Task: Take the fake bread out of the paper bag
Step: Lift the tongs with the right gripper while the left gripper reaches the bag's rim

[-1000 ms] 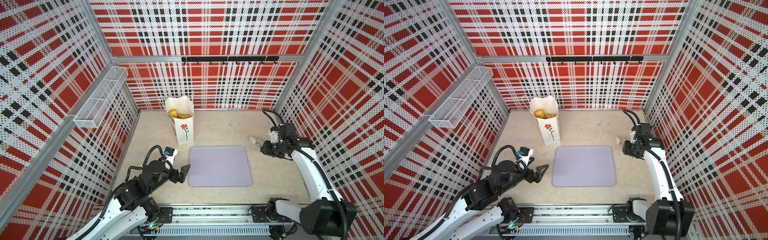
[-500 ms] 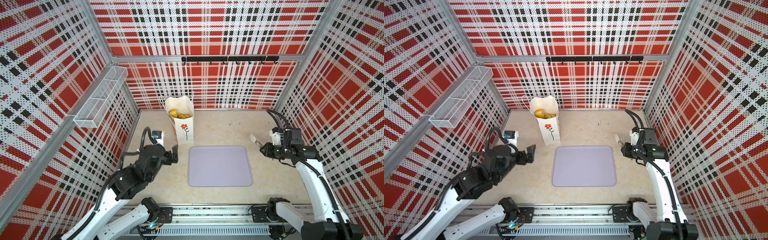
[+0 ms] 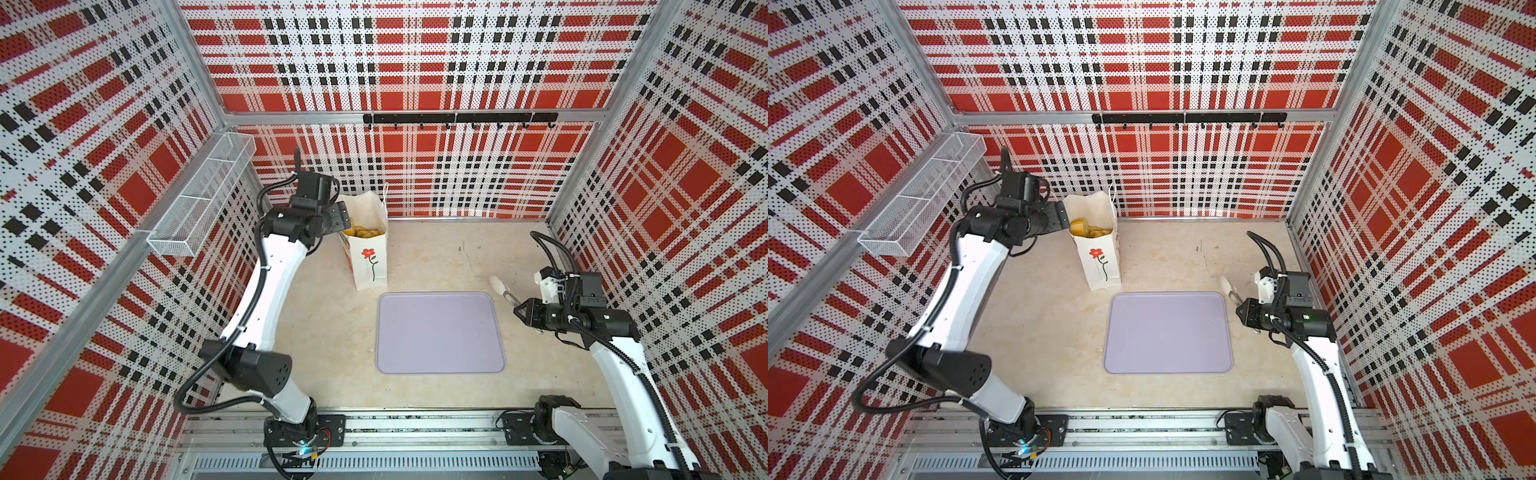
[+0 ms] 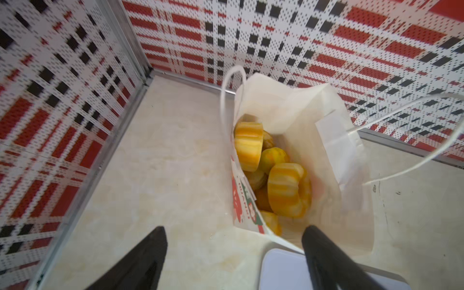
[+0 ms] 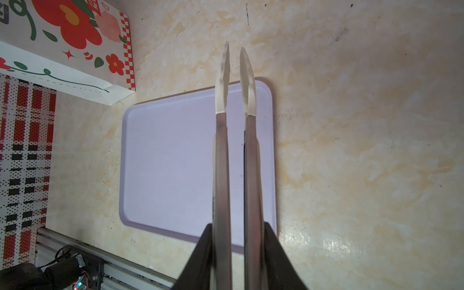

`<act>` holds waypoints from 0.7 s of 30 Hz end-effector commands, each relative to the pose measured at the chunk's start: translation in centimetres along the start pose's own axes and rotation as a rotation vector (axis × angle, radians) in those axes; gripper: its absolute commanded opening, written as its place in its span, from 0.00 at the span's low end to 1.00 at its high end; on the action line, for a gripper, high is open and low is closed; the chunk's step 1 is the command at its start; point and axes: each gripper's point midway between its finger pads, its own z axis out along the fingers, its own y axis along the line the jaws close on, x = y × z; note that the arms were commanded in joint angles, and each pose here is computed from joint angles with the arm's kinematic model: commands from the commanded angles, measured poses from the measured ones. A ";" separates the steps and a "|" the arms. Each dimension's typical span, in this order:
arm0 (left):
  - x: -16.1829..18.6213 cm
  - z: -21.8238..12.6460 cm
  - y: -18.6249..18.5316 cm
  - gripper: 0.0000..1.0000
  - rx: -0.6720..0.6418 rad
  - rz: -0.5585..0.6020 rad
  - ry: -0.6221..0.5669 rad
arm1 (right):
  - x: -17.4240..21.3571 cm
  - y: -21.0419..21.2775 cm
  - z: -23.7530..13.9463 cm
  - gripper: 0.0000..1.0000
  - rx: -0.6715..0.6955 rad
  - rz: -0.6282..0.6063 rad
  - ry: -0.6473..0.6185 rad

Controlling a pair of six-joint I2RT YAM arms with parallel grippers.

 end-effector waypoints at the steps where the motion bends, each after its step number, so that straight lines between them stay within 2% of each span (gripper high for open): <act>1: 1.1 0.7 -1.0 0.86 0.002 -0.041 0.081 | -1.3 1.1 -0.4 0.31 -0.050 -0.052 -0.065; 7: 1.2 3.8 -1.2 0.83 -0.075 -0.015 0.112 | -1.0 1.6 -0.4 0.32 -0.078 -0.053 -0.067; 11: 1.4 5.5 -1.3 0.76 -0.093 0.031 0.120 | -0.7 1.4 -0.1 0.33 -0.063 -0.059 -0.072; 21: 0.8 7.0 0.1 0.62 -0.134 0.055 0.116 | -0.2 1.7 -0.1 0.34 -0.059 -0.082 -0.060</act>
